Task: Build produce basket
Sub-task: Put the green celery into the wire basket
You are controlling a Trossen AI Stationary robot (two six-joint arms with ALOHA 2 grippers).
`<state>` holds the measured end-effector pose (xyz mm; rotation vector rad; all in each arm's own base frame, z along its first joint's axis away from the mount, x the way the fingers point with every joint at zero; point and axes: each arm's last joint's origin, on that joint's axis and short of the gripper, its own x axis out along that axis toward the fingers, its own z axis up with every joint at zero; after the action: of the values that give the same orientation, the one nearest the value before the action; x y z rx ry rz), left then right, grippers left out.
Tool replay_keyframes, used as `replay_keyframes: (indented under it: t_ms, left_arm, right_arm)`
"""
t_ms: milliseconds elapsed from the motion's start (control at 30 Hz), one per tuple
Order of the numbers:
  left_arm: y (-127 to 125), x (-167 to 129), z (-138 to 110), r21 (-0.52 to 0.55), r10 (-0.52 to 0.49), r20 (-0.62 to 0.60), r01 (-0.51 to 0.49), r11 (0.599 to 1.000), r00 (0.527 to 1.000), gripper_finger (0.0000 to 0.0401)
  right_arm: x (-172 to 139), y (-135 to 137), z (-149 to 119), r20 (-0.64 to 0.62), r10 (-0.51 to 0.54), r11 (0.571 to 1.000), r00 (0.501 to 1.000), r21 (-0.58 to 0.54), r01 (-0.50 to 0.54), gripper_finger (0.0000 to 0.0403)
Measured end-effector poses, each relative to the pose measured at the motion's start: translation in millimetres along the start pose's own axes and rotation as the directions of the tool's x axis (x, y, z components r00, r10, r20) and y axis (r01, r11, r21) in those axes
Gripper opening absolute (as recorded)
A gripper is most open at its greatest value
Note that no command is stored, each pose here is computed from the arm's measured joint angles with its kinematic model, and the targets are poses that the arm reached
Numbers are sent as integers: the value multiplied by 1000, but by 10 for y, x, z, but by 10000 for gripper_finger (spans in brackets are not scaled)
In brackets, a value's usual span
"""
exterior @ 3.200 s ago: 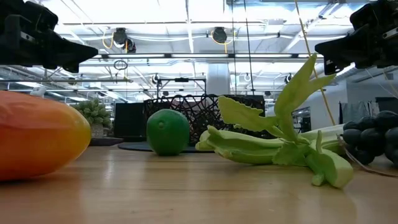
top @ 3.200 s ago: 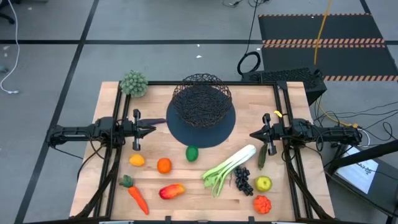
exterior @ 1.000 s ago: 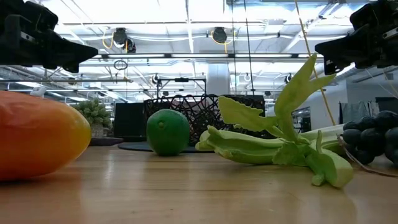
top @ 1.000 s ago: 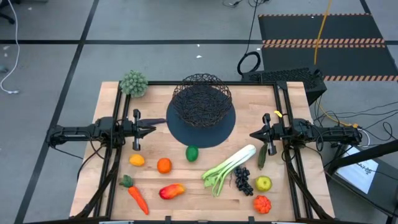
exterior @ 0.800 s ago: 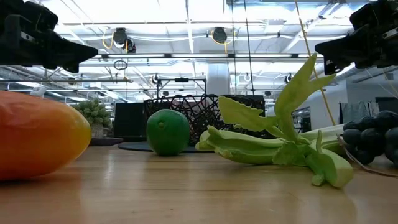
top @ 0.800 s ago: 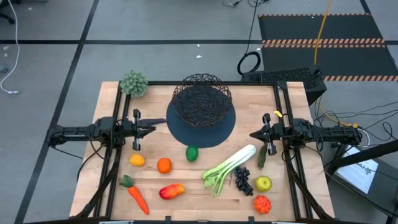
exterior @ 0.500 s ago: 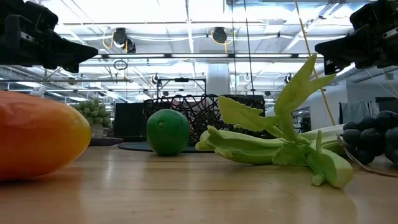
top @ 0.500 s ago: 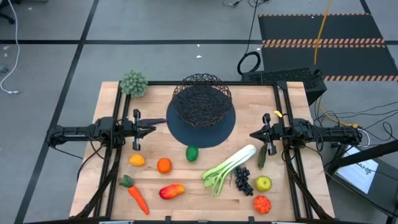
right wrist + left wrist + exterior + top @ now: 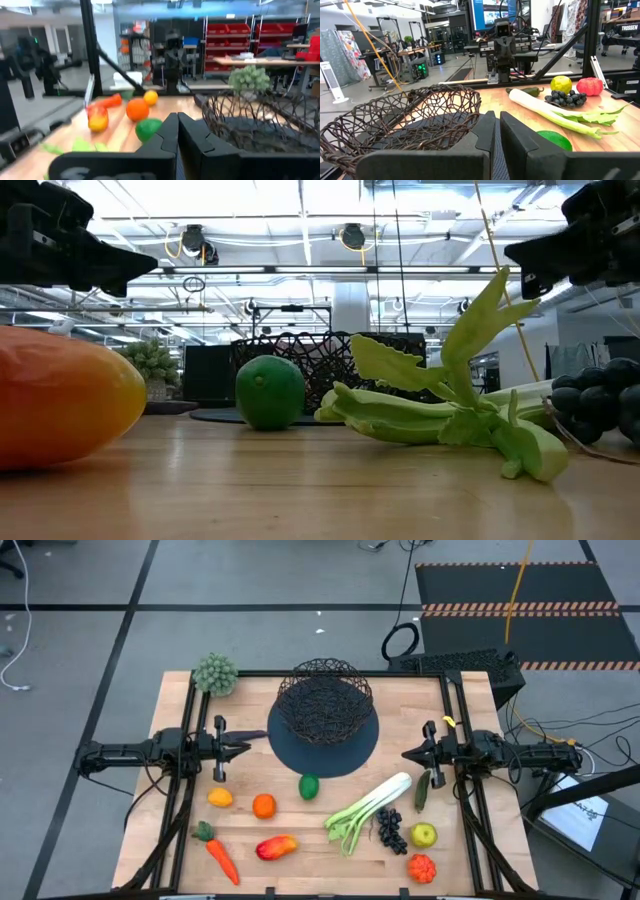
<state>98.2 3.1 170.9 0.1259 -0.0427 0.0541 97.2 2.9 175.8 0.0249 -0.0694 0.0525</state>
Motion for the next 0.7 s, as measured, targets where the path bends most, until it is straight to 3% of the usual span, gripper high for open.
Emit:
replay_keyframes:
  t_ms: [67, 167, 267, 700]
  left_arm:
    - [0, 0, 0, 0, 0, 0, 0, 1000, 1000, 31]
    - [0, 0, 1, 0, 0, 0, 0, 1000, 1000, 31]
    - [1, 0, 2, 0, 1, 1, -1, 1000, 1000, 31]
    - [0, 0, 1, 0, 0, 0, 0, 1000, 1000, 31]
  right_arm:
    - [2, 0, 20, -30, -4, 1000, 1000, -11, 4, 0]
    - [-17, 8, 321, 14, -3, 1000, 1000, -16, 4, 0]
    - [13, 12, 534, -22, -6, 999, 1000, -35, 5, 0]
    - [420, 27, 1972, -31, -37, 998, 999, -55, 35, 0]
